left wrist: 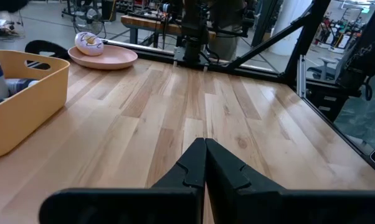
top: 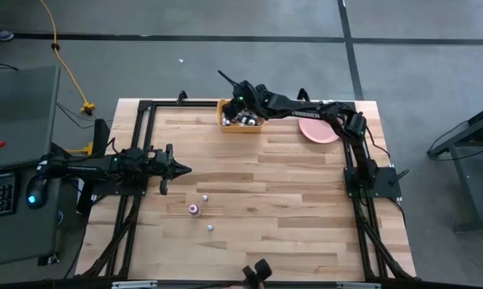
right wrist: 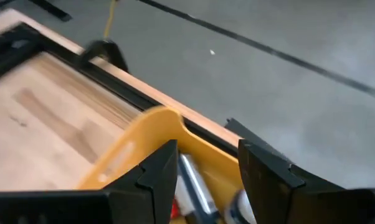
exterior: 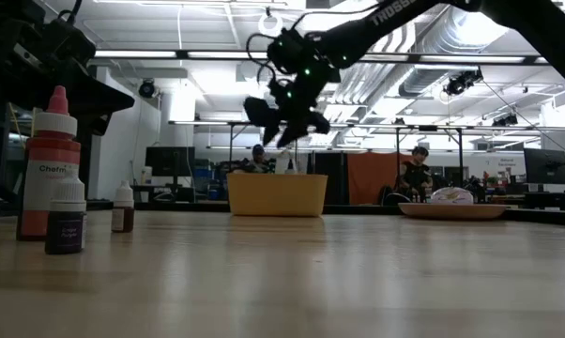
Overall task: Pick & Place food coloring
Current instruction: Put the small violet food coloring bottle into the yellow bin
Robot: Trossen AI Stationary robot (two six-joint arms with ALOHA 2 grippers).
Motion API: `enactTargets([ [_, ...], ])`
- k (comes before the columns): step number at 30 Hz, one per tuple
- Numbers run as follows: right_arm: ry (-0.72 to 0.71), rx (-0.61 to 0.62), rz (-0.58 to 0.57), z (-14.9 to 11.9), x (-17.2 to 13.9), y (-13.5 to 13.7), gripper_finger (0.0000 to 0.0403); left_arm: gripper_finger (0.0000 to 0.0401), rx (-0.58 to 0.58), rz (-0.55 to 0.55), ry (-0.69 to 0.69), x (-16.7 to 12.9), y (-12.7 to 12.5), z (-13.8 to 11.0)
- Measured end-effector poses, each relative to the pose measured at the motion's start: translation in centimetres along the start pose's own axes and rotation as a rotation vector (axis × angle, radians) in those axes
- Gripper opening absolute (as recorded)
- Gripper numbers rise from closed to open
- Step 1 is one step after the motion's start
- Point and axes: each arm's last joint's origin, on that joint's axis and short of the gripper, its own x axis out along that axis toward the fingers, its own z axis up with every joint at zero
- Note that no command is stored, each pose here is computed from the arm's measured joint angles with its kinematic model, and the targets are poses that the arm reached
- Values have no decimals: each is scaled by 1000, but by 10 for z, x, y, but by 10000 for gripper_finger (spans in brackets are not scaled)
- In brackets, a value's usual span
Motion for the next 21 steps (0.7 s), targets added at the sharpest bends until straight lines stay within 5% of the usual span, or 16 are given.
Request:
enactTargets([
  [6,-39,-125,86,19,-24,28,158,1,0,0,0,0,0,0],
  [13,-28,-410,369,32,-73,77,158,1,0,0,0,0,0,0],
  [21,43,-672,660,11,-126,124,158,1,0,0,0,0,0,0],
])
